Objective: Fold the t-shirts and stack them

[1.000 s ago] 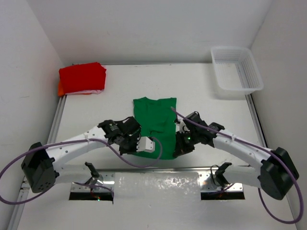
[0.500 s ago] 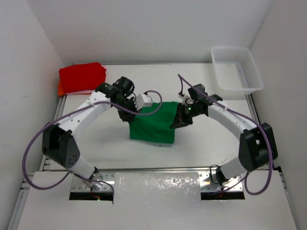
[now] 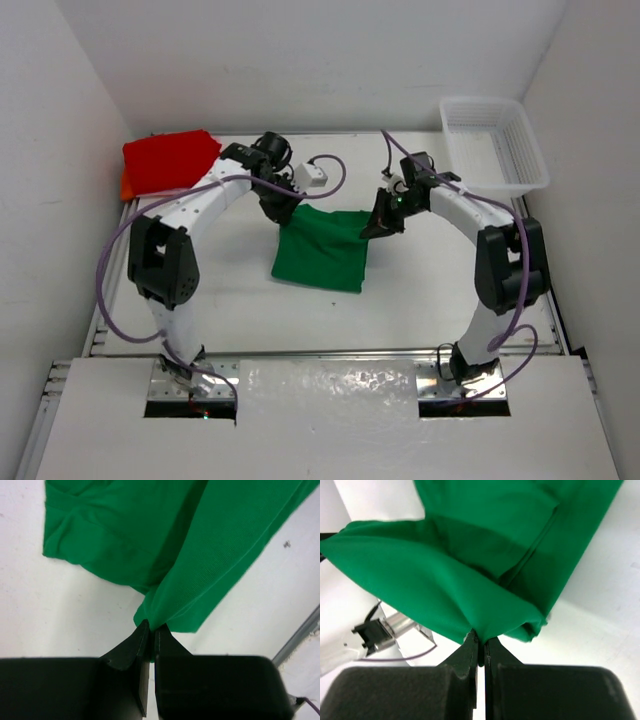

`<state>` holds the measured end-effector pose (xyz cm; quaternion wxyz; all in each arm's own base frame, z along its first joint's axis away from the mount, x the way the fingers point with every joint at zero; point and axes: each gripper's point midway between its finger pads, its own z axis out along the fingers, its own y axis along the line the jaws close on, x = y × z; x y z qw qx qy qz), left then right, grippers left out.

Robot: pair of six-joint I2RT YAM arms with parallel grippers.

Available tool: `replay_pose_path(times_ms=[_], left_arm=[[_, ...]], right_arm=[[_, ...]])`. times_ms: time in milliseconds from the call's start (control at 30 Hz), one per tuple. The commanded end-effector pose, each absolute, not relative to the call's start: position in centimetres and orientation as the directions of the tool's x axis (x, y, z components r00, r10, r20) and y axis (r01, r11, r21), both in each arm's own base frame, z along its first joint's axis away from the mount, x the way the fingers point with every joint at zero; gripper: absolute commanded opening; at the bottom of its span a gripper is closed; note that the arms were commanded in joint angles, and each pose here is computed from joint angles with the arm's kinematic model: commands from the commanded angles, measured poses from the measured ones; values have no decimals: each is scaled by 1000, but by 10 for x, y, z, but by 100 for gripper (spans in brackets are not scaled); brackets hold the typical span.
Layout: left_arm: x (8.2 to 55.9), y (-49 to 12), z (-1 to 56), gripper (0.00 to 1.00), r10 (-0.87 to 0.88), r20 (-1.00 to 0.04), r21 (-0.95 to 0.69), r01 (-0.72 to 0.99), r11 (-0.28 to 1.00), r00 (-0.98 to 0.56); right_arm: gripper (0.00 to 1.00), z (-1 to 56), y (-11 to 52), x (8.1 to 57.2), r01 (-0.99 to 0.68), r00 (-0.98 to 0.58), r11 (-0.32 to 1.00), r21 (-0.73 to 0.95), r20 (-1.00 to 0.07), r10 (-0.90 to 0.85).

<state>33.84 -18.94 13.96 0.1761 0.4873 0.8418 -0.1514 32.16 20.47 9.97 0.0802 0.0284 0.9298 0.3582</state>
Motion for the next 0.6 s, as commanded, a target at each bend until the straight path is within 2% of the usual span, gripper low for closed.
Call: replay_pose_path(times_ms=[0, 267, 367, 400, 433, 500, 567], left_arm=[[380, -188, 144, 0, 711, -496, -47, 833, 551, -499], [436, -184, 126, 1, 614, -515, -88, 750, 655, -597], [450, -180, 113, 10, 589, -518, -73, 718, 692, -620], [455, -175, 107, 14, 580, -513, -66, 703, 708, -633], [459, -172, 104, 16, 565, -513, -63, 685, 726, -647], [473, -162, 91, 23, 544, -514, -31, 648, 761, -663], [490, -158, 87, 29, 513, -541, -8, 614, 789, -666]], right_arm=[[0, 104, 204, 350, -25, -976, 731, 682, -174, 130], [2, 76, 194, 397, 53, -962, 730, 681, -162, 221], [15, 67, 192, 422, 76, -952, 723, 686, -166, 257], [26, 65, 191, 431, 84, -947, 722, 687, -171, 273], [31, 62, 191, 438, 86, -943, 722, 686, -177, 281], [35, 59, 188, 463, 97, -929, 726, 681, -199, 311], [34, 56, 178, 497, 92, -903, 754, 651, -264, 339]])
